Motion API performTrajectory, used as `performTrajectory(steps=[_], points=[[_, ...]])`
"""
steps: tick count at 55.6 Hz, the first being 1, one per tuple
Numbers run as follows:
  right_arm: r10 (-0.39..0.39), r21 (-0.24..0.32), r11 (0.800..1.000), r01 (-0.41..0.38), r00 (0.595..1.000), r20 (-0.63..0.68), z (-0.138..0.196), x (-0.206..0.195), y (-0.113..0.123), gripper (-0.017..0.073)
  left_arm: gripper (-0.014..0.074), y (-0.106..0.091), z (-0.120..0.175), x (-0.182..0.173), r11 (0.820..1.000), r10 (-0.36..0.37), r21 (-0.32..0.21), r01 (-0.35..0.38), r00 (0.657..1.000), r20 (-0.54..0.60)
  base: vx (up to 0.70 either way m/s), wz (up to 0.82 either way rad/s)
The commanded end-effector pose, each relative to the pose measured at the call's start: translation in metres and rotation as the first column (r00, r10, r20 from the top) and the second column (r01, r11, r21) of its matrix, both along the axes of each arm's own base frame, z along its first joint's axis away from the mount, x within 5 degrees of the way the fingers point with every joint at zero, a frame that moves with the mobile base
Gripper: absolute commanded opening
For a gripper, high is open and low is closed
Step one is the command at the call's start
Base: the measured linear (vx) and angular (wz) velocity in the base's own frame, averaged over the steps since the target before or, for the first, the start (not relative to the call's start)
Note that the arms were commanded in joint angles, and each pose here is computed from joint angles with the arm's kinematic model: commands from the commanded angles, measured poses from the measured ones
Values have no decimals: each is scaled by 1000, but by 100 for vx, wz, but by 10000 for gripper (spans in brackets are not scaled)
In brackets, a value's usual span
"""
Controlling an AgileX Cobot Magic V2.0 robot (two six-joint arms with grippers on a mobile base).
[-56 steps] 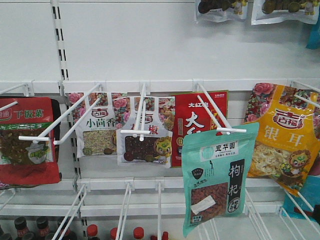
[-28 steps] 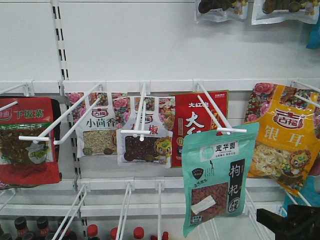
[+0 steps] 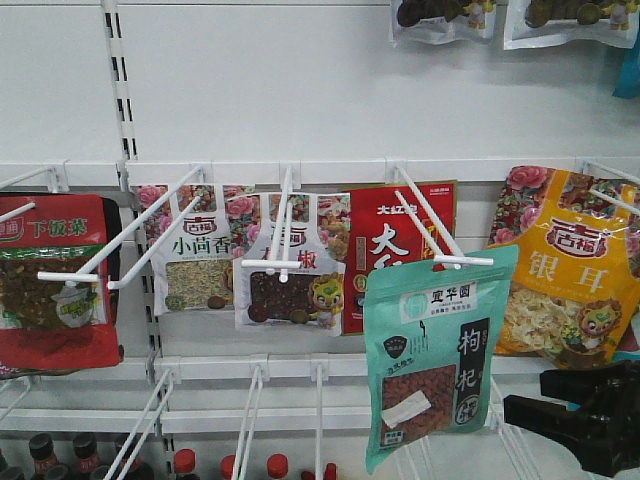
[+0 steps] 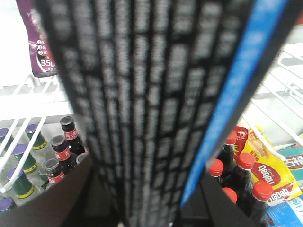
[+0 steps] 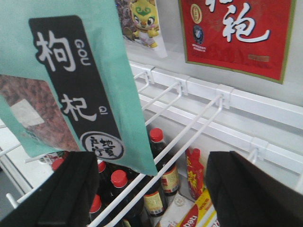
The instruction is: Pick snacks and fruit into basket
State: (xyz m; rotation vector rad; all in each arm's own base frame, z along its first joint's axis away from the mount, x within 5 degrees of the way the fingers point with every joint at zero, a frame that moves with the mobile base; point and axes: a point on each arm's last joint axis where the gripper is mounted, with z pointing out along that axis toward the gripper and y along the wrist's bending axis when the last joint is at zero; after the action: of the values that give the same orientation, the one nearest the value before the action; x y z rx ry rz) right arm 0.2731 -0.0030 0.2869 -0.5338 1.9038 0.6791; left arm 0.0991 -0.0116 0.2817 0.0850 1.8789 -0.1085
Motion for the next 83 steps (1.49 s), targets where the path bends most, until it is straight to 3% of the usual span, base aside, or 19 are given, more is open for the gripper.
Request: performTrajectory(steps=[1,8,22,34,58,71,79,83], points=[[83,68,994,-89,993,85,21,4,6,543,151,1,20,2,1000,19,-26,-15,992,125,0,0],[184,114,974,-193,979,85,21,10,9,545,151,1,20,2,1000,19,-26,-15,992,125,0,0],[238,125,959,-253,964,122,31,26,6,545,151,1,20,2,1000,19,-26,-15,992,125,0,0],[236,140,956,-257,960,149,36,37,3,545,151,1,20,2,1000,19,-26,-15,992,125,0,0],[363,106,916,-386,913,187,42,49,41,545,151,1,20,2,1000,19,-26,-15,992,125,0,0],[373,65,920,-387,913,166,43,47,36,545,151,1,20,2,1000,19,-26,-15,992,125,0,0],[337,108,932,-347,936,98,42,47,28,545,151,1,20,2,1000,19,-26,-15,992,125,0,0],[342,100,932,-348,937,73,41,45,28,549,151,1,20,2,1000,19,-26,-15,992,125,0,0]])
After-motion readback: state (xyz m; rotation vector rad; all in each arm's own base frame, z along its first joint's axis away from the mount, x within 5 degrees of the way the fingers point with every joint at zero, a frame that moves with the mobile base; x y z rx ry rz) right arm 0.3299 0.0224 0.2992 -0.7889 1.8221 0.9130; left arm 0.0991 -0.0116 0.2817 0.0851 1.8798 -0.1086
